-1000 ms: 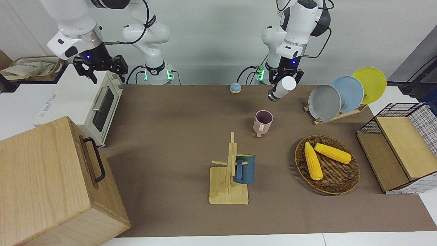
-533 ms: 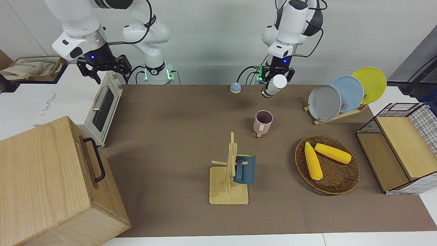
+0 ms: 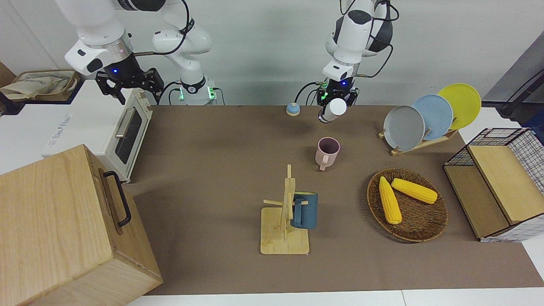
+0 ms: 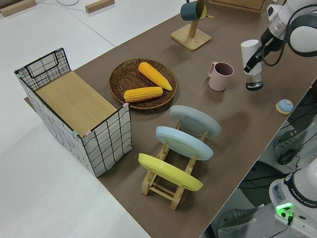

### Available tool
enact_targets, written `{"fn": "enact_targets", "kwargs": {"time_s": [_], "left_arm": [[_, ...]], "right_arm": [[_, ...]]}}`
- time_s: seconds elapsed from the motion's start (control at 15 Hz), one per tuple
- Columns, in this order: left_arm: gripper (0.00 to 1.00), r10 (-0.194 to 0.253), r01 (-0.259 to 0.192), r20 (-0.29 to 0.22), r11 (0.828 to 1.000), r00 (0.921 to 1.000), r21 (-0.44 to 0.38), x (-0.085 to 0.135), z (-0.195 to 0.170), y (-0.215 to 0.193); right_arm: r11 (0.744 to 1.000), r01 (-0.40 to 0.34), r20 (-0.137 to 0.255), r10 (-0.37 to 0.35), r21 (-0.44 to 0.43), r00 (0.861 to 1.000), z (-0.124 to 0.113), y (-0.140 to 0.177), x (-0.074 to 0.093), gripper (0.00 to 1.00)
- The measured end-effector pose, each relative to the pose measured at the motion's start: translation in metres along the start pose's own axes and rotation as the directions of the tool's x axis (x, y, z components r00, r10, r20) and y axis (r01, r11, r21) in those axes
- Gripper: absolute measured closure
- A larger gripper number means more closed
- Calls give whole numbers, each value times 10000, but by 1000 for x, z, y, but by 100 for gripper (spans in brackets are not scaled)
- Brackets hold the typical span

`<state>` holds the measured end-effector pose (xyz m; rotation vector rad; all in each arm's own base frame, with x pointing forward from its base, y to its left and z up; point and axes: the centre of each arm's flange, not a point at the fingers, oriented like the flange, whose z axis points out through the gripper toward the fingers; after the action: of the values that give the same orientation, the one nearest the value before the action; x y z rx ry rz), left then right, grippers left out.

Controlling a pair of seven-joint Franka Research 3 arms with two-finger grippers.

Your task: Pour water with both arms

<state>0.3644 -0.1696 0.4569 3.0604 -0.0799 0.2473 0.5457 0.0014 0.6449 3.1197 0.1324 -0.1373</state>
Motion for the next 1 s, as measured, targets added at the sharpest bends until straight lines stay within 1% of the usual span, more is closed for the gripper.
{"fn": "enact_targets", "kwargs": {"time_s": [0.2, 0.4, 0.6, 0.8, 1.0], "left_arm": [[36, -14, 14, 406, 10000, 9992, 12, 3, 16, 0], [36, -2, 5, 841, 10000, 9965, -36, 12, 25, 4], [36, 31, -18, 1463, 10000, 9892, -86, 24, 26, 9], [36, 10, 17, 1876, 9999, 9822, -143, 34, 28, 11], [36, -45, 74, 2449, 9999, 9695, -108, 38, 36, 9]], "right_arm": [[10000, 1, 0, -1, 0, 10000, 0, 0, 0, 0], [10000, 1, 0, -1, 1, 10000, 0, 0, 0, 0], [10000, 1, 0, -1, 1, 10000, 0, 0, 0, 0], [10000, 1, 0, -1, 1, 10000, 0, 0, 0, 0], [10000, 1, 0, -1, 1, 10000, 0, 0, 0, 0]]}}
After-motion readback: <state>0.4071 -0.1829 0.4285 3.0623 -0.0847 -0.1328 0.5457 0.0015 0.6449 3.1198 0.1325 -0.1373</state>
